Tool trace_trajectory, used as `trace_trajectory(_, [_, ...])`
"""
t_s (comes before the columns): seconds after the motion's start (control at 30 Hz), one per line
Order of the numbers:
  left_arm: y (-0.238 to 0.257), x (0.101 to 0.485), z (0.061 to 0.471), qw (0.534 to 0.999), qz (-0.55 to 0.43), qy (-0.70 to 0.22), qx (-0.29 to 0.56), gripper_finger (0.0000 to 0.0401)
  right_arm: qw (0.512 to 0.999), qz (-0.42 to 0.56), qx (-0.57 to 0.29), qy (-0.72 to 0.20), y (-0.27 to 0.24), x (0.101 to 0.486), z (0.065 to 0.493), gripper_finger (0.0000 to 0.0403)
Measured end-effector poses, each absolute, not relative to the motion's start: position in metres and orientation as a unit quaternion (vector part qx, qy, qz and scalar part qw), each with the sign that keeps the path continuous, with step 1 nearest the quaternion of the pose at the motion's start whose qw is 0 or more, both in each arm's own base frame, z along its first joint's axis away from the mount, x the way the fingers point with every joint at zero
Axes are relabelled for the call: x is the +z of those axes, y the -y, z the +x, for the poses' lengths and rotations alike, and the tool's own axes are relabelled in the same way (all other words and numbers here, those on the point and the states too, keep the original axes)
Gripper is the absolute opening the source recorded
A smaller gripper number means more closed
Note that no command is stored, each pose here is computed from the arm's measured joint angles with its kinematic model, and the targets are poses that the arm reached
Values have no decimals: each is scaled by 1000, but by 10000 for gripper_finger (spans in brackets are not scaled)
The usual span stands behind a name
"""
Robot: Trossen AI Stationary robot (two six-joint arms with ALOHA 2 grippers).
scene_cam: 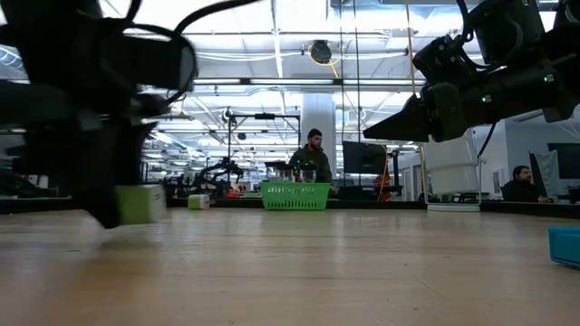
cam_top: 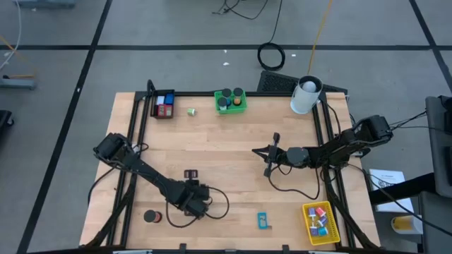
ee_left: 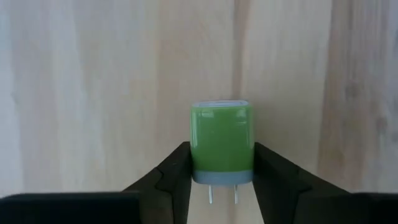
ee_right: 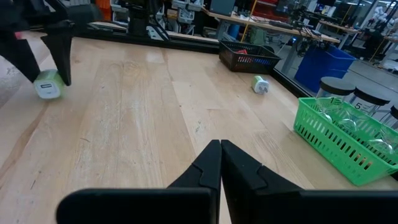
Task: Pick & Place Office items
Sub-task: Put the bottom green charger adapter into the yellow basket
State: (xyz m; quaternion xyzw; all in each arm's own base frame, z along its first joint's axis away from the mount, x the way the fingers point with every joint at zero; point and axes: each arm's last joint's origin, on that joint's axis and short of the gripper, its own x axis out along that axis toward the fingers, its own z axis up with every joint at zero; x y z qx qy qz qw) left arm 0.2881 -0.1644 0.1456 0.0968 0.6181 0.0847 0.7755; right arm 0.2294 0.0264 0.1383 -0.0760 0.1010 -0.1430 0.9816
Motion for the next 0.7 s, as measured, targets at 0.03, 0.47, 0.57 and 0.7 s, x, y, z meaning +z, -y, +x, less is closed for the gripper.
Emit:
trace_trajectory(0.03, [165,145,291,785,99,-606,80,136,982,-76,-143,-101,-27,138,229,4])
trace_trajectory(0.47, [116,124,319,922,85,-374,-49,138,984,-68,-143,-78,-27,143,230,4])
trace_trajectory(0.57, [93,130,322,950,56,-299,-75,139,985,-66,-143,-70,-27,144,230,4])
trace_trajectory(0.7, [64,127,323,964,29,-248,-93,139,987,-60,-140,-53,-29,148,231,4])
